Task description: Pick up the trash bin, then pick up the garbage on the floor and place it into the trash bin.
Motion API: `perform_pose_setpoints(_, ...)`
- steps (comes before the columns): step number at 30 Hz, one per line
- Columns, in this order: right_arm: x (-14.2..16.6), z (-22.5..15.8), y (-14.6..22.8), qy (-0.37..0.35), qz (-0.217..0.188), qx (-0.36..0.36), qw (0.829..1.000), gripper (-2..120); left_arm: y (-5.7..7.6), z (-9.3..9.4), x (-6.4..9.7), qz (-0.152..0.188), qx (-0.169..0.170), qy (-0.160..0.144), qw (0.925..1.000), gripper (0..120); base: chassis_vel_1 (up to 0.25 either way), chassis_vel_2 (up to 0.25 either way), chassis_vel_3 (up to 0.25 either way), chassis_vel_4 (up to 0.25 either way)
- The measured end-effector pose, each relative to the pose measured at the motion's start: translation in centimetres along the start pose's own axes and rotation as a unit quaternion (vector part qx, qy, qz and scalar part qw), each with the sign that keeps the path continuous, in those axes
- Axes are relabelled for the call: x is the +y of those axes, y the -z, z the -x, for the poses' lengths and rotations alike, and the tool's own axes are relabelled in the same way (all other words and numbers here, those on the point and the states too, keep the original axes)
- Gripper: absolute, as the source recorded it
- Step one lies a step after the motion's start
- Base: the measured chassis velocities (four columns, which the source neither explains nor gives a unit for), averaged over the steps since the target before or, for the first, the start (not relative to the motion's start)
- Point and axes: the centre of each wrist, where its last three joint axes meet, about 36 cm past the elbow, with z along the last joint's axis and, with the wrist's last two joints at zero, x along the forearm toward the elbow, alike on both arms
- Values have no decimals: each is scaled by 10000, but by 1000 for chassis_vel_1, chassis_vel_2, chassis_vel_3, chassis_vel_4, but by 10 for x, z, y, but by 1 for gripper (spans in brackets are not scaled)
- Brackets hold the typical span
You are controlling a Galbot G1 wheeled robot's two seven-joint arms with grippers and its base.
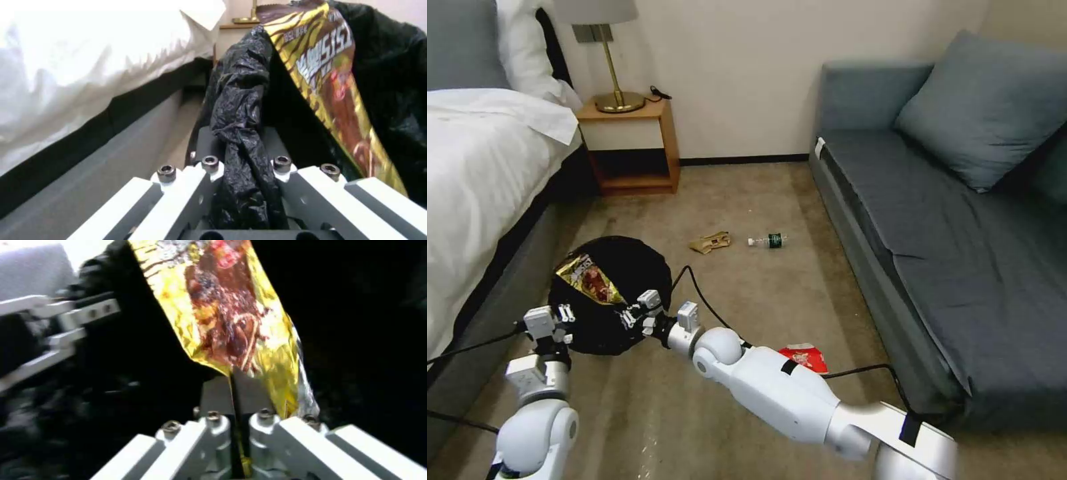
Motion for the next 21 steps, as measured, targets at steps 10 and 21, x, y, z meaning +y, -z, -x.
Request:
perform_pose_setpoints(10,-2,-11,-17,-193,-278,140,9993,43,0,-6,1,44,-26,-2,10000,7,0,0,0,0)
perform_pose_setpoints(21,-3,-30,-8,-282,-544,29,9981,82,-5,-7,11,119,-65,96,9999,7,0,0,0,0)
